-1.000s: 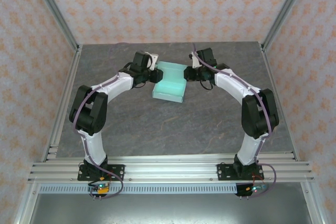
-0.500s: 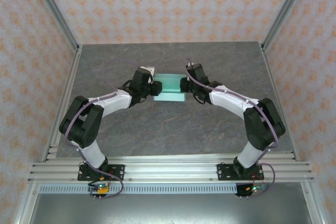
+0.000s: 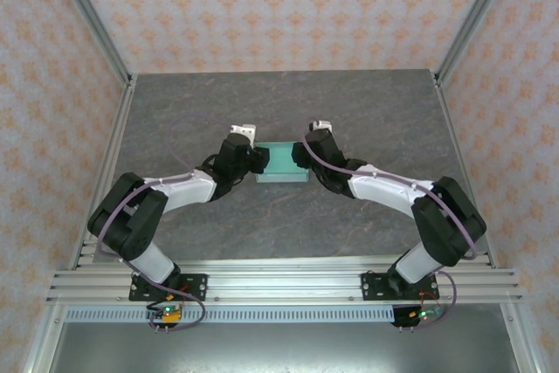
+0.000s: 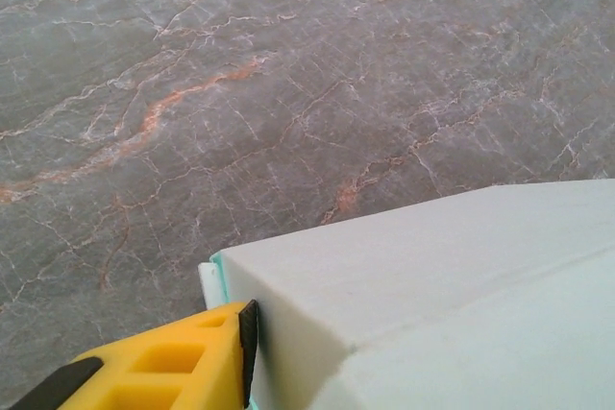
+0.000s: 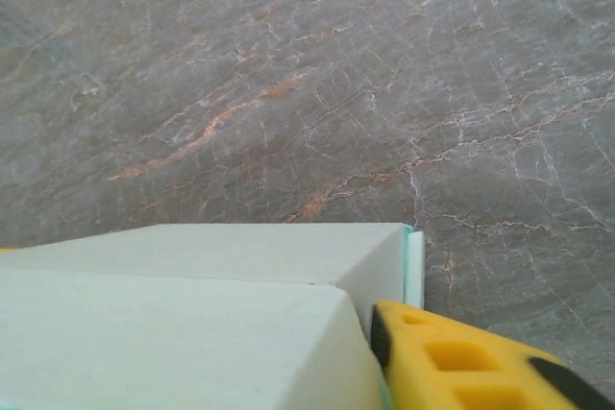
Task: Fold the paper box
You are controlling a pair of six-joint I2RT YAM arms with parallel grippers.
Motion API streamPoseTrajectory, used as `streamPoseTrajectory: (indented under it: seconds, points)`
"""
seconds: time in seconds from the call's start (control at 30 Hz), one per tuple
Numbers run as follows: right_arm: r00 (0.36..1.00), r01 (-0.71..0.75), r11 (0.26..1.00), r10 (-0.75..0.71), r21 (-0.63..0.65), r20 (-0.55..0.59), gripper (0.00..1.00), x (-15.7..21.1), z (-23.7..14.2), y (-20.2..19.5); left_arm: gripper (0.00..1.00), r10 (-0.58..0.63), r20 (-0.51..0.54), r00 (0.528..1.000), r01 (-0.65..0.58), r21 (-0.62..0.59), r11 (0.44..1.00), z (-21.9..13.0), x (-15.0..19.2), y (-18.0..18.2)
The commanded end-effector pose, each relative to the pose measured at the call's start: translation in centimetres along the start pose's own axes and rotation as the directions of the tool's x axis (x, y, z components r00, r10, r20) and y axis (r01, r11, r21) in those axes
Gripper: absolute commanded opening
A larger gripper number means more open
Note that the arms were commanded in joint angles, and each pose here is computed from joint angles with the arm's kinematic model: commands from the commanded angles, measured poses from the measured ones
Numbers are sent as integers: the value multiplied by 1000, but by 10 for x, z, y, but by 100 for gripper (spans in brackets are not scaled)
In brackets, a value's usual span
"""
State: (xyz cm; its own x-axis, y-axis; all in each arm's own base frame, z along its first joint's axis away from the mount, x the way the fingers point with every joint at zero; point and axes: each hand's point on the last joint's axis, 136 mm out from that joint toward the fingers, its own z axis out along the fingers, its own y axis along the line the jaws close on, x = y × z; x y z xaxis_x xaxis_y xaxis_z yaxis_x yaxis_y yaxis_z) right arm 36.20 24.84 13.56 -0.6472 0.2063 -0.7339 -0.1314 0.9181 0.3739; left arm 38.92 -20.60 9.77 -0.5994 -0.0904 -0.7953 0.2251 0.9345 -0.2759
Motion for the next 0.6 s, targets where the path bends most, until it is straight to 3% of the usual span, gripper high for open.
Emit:
streamPoseTrajectory:
  seconds: [0.0, 0.13, 0.2, 0.37, 0.43, 0.57]
  points:
    - [977, -210, 977, 210, -23, 25, 46, -5, -15, 1, 35, 42, 90, 995, -40, -24, 999, -6, -8, 1]
    - [885, -465, 885, 464, 26, 25, 51, 8, -23, -17, 35, 56, 105, 993, -50, -59, 997, -6, 0, 8]
    - [856, -516, 855, 515, 41, 35, 53, 13, -29, -25, 35, 59, 108, 992, -52, -69, 996, -7, 2, 10]
    - [853, -522, 852, 522, 47, 8, 55, 12, -43, -24, 39, 22, 100, 995, -22, -7, 1000, -22, -6, -3]
    - [839, -544, 837, 543, 55, 33, 56, 6, -60, -29, 45, 19, 109, 994, -25, 57, 998, -55, -31, -20]
    - [760, -650, 751, 637, 116, 129, 80, -2, -98, -57, 73, -9, 177, 984, 2, 41, 999, -124, -86, -26]
